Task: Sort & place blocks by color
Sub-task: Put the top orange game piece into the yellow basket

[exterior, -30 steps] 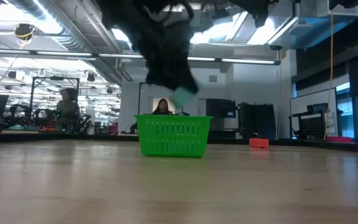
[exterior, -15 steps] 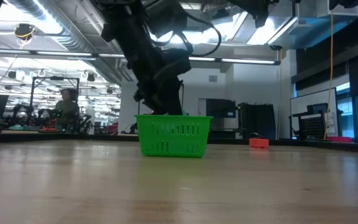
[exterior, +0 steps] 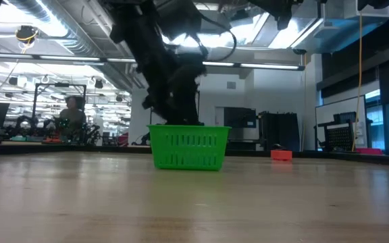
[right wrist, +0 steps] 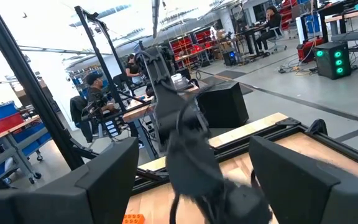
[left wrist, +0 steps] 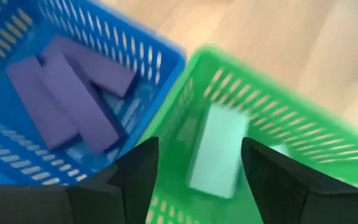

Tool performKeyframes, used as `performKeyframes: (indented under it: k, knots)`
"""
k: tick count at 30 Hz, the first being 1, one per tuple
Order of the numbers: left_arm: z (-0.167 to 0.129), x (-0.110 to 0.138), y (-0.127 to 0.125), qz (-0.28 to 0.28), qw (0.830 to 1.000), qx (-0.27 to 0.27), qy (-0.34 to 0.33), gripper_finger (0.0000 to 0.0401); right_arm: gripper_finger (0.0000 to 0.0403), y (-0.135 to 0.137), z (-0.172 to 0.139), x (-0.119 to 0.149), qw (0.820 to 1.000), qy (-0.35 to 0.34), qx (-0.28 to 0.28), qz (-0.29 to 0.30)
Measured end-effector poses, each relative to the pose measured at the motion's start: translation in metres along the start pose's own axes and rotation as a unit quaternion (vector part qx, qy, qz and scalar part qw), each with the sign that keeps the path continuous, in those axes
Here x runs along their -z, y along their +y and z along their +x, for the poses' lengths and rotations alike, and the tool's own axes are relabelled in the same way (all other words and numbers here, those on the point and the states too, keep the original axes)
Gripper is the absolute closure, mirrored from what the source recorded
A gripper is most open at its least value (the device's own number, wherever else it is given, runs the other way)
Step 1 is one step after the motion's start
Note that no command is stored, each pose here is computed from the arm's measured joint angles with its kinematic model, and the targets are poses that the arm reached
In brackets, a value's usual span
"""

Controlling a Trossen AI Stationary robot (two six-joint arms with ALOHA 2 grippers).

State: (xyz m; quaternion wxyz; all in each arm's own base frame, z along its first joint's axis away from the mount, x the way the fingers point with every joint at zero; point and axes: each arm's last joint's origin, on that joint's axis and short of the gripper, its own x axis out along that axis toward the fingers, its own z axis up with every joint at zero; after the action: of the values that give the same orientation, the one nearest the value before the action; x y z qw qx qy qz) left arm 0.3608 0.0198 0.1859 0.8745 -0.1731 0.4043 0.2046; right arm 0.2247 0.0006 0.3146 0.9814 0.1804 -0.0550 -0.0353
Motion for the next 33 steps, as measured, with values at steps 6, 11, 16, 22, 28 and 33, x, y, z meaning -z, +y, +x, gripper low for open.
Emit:
performKeyframes:
  k: [6, 11, 16, 22, 28, 33]
  knots:
    - [-0.061, -0.029, 0.009, 0.008, 0.995, 0.055, -0.08, 0.0177, 0.0095, 0.0, 0.0, 0.0, 1.0, 0.0, 0.0, 0.0]
    - [-0.143, -0.046, 0.016, 0.039, 0.973, 0.081, -0.211, 0.0178, 0.0095, 0.0, 0.0, 0.0, 1.0, 0.0, 0.0, 0.0]
    - [-0.197, -0.038, 0.022, 0.051, 0.925, 0.128, -0.355, 0.0178, 0.0095, 0.0, 0.0, 0.0, 1.0, 0.0, 0.0, 0.0]
    - [-0.187, 0.014, 0.036, -0.003, 0.866, 0.2, -0.458, 0.0178, 0.0095, 0.0, 0.0, 0.0, 1.0, 0.0, 0.0, 0.0]
    - [-0.174, 0.048, 0.041, -0.03, 0.852, 0.239, -0.466, 0.0178, 0.0095, 0.0, 0.0, 0.0, 1.0, 0.0, 0.0, -0.002]
    - [-0.177, 0.05, 0.041, -0.013, 0.85, 0.23, -0.474, 0.0178, 0.0095, 0.0, 0.0, 0.0, 1.0, 0.0, 0.0, -0.017]
